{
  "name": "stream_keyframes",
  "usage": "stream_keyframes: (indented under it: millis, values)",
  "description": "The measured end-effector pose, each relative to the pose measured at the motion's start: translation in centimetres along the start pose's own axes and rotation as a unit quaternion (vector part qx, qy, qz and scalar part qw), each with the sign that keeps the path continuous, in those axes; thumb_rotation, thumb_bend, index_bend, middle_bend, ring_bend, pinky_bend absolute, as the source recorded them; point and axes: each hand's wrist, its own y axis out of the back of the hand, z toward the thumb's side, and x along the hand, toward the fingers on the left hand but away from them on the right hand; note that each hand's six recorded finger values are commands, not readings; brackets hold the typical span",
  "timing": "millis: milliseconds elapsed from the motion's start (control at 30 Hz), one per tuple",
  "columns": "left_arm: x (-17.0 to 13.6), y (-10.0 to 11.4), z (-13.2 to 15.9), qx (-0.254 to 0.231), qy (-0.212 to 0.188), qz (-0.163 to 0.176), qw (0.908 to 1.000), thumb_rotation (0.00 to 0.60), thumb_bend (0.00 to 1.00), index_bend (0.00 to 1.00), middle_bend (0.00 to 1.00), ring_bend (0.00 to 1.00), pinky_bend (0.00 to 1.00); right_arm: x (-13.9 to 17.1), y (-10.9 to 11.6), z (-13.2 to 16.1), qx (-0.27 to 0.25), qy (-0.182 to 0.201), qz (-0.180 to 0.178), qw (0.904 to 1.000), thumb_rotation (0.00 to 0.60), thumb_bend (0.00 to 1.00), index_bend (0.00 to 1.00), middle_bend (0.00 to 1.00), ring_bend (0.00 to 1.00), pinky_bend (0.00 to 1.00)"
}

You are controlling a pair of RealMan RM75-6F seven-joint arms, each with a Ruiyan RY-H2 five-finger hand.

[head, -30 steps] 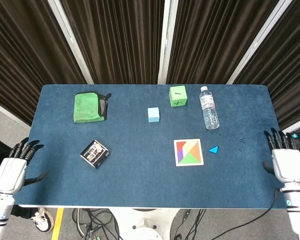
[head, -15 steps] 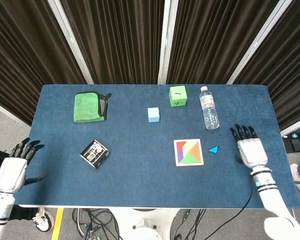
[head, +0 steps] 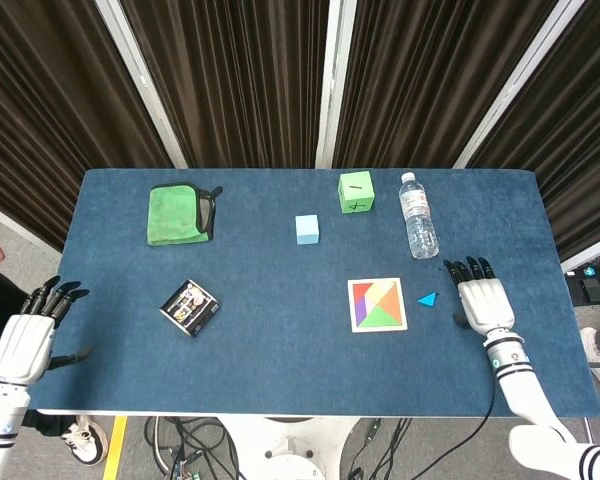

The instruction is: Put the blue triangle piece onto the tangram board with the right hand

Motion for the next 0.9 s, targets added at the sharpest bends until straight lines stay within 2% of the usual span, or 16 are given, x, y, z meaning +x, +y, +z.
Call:
stream_keyframes:
  millis: [400, 467, 667, 900]
  values:
    - [-0.2, -0.4, -0.1, 0.000, -0.001, -0.005, 1.0000, 0.600, 0.07, 0.22, 0.15, 0.04, 0.15, -0.7, -0.8, 1.1, -0.036, 0.015, 0.031, 0.9987, 0.600, 0.15, 0.05, 0.23, 0.12, 0.00]
    - [-0.1, -0.4, -0.1, 0.000, -0.002, -0.006, 1.0000, 0.600, 0.07, 0.22, 0.15, 0.04, 0.15, -0.8, -0.6, 1.1, -0.032, 0.015, 0.025, 0.9991, 0.600, 0.15, 0.08, 0.25, 0.12, 0.00]
    - [-0.1, -0.5, -0.1, 0.000, -0.001, -0.007, 1.0000, 0.600, 0.07, 0.22, 0.15, 0.04, 0.15, -1.0, 0.1, 1.1, -0.017, 0.019, 0.001, 0.9997, 0.600, 0.15, 0.28, 0.27, 0.08, 0.00]
    - [-0.1, -0.6, -0.1, -0.001, -0.002, -0.008, 1.0000, 0.600, 0.07, 0.22, 0.15, 0.04, 0.15, -1.2, -0.1, 1.5, -0.006, 0.023, 0.004, 0.9997, 0.600, 0.15, 0.32, 0.27, 0.03, 0.00]
